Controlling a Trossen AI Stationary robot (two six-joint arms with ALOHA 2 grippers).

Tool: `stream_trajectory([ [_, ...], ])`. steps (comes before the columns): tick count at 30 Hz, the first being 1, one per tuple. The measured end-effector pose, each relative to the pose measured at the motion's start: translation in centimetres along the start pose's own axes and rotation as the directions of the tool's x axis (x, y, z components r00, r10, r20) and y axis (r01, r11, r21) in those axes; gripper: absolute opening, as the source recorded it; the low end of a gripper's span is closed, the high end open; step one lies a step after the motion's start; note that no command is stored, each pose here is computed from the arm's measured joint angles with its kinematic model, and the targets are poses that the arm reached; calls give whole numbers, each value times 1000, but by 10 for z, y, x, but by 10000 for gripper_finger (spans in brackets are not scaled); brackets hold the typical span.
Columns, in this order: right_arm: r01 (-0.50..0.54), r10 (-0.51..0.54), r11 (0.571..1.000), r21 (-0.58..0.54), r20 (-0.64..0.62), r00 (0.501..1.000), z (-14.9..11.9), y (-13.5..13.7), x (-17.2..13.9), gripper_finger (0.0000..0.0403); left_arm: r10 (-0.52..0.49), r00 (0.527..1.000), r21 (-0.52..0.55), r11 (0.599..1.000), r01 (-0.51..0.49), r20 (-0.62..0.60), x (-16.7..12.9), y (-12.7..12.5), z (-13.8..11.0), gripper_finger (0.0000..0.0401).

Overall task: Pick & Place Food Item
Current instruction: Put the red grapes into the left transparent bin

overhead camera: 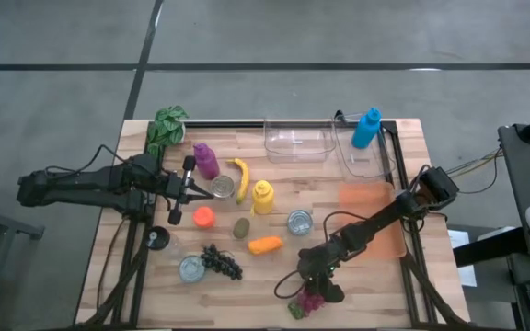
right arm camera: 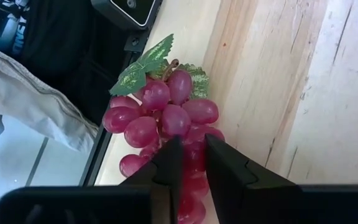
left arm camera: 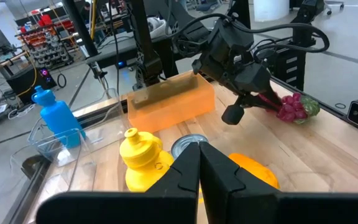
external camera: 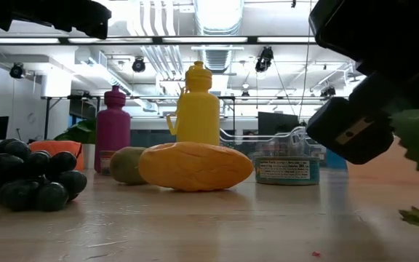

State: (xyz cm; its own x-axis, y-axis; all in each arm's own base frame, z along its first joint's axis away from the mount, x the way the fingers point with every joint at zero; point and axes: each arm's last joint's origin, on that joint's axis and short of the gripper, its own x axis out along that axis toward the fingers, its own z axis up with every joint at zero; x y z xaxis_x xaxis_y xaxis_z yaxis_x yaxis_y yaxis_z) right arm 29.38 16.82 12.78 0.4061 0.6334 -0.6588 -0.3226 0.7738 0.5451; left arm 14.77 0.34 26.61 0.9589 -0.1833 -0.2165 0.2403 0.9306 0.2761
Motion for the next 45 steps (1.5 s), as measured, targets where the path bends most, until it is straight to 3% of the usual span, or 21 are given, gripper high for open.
stream_trajectory([
  [7,-13,13,1000,-15,-8,1000,0,1,0,13,0,1000,0,1000,0,0,0,0,0,10],
  [23,55,-53,998,-37,54,997,6,4,-6,9,2,1000,50,999,-2,3,0,0,0,10],
  [30,179,-175,984,-25,113,978,17,8,-16,9,5,1000,52,999,-5,12,0,0,1,10],
  [45,426,-424,905,20,132,896,49,25,-39,8,6,1000,53,999,-7,14,0,1,1,10],
])
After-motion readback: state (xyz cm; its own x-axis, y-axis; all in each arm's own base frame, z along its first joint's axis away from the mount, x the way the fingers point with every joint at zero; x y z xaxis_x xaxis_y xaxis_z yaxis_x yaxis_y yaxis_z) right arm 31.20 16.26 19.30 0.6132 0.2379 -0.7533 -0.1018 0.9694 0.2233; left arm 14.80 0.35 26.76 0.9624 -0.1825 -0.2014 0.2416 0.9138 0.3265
